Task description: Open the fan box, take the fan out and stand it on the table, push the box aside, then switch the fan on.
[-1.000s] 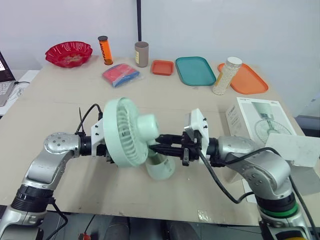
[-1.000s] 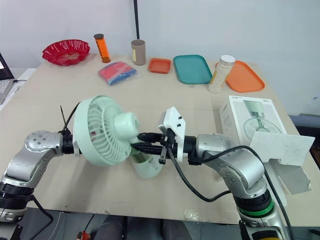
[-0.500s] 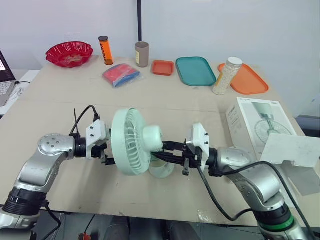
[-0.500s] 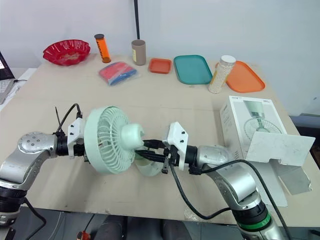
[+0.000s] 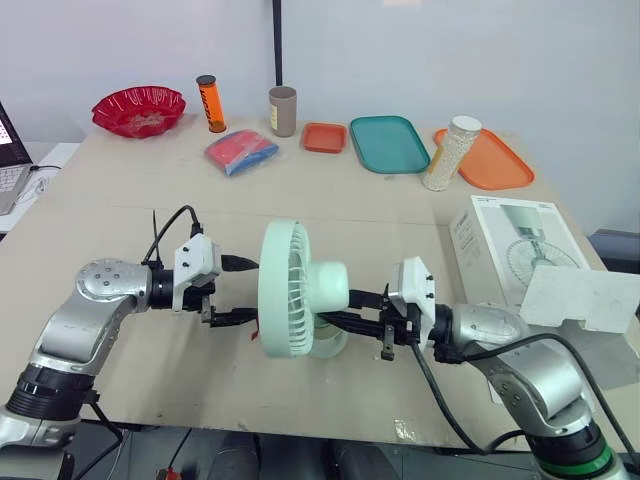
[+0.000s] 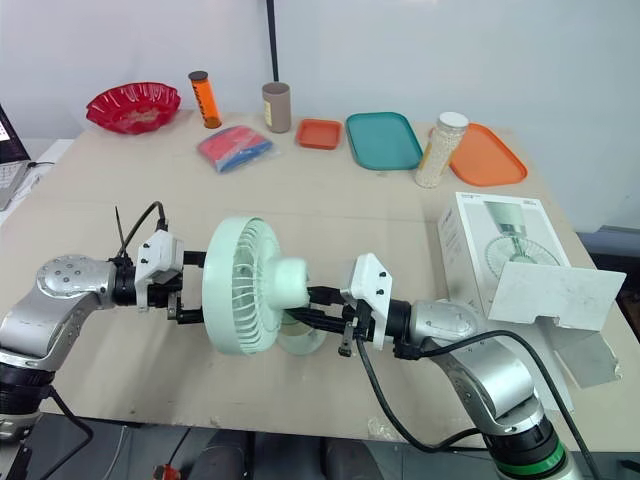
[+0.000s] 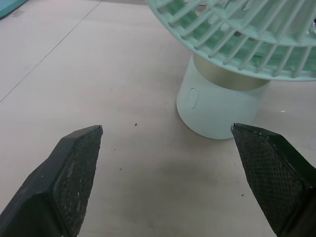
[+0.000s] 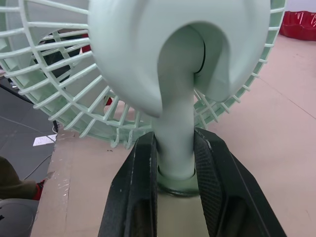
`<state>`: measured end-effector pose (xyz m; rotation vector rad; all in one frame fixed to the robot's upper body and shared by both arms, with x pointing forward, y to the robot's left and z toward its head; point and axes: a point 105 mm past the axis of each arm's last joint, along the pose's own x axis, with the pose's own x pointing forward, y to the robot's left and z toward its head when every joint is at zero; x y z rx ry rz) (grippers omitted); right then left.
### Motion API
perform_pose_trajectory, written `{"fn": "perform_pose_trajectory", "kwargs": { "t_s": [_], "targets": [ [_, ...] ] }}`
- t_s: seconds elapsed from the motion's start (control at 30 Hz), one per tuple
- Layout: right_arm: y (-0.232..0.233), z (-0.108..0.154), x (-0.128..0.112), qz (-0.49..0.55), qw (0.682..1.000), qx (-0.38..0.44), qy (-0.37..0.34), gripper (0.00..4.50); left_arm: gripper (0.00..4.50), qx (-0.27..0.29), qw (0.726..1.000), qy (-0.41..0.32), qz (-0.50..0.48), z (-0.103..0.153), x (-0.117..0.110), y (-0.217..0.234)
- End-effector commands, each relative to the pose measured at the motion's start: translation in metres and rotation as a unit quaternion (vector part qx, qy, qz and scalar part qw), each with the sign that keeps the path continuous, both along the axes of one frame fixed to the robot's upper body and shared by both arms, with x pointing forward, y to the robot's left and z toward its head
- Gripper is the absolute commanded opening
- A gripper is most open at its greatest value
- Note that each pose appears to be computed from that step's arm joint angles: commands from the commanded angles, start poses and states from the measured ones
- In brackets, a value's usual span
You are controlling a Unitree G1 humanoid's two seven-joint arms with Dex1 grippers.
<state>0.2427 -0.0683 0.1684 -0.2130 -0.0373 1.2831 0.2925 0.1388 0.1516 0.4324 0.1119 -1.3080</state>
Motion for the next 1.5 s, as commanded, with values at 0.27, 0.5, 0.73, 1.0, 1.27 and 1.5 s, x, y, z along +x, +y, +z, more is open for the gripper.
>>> {"fn": "perform_pose_trajectory", "kwargs": {
  "t_s": [0.27,0.5,0.73,1.0,1.27,1.5],
  "targets": [
    [-0.002,0.002,-0.006,0.013,1.000,-0.013,0.003,1.01,4.44,0.043,0.994,-0.003,-0.097,-0.011,0.033,-0.026],
    [-0.004,0.002,-0.010,0.012,1.000,-0.019,0.004,1.01,2.88,0.041,0.990,-0.006,-0.138,-0.016,0.042,-0.042],
    [-0.003,0.003,-0.013,0.013,1.000,-0.019,0.008,1.01,0.68,0.031,0.986,-0.006,-0.161,-0.015,0.041,-0.052],
    [-0.003,0.003,-0.012,0.012,1.000,-0.023,0.013,1.01,0.06,0.027,0.984,-0.010,-0.175,-0.014,0.039,-0.060],
    [-0.002,0.003,-0.011,0.009,1.000,-0.024,0.017,1.01,0.06,0.018,0.979,-0.007,-0.201,-0.015,0.033,-0.072],
    [-0.003,0.003,-0.010,0.006,0.999,-0.026,0.020,1.01,0.06,0.022,0.979,-0.007,-0.205,-0.013,0.031,-0.069]
  ]
}}
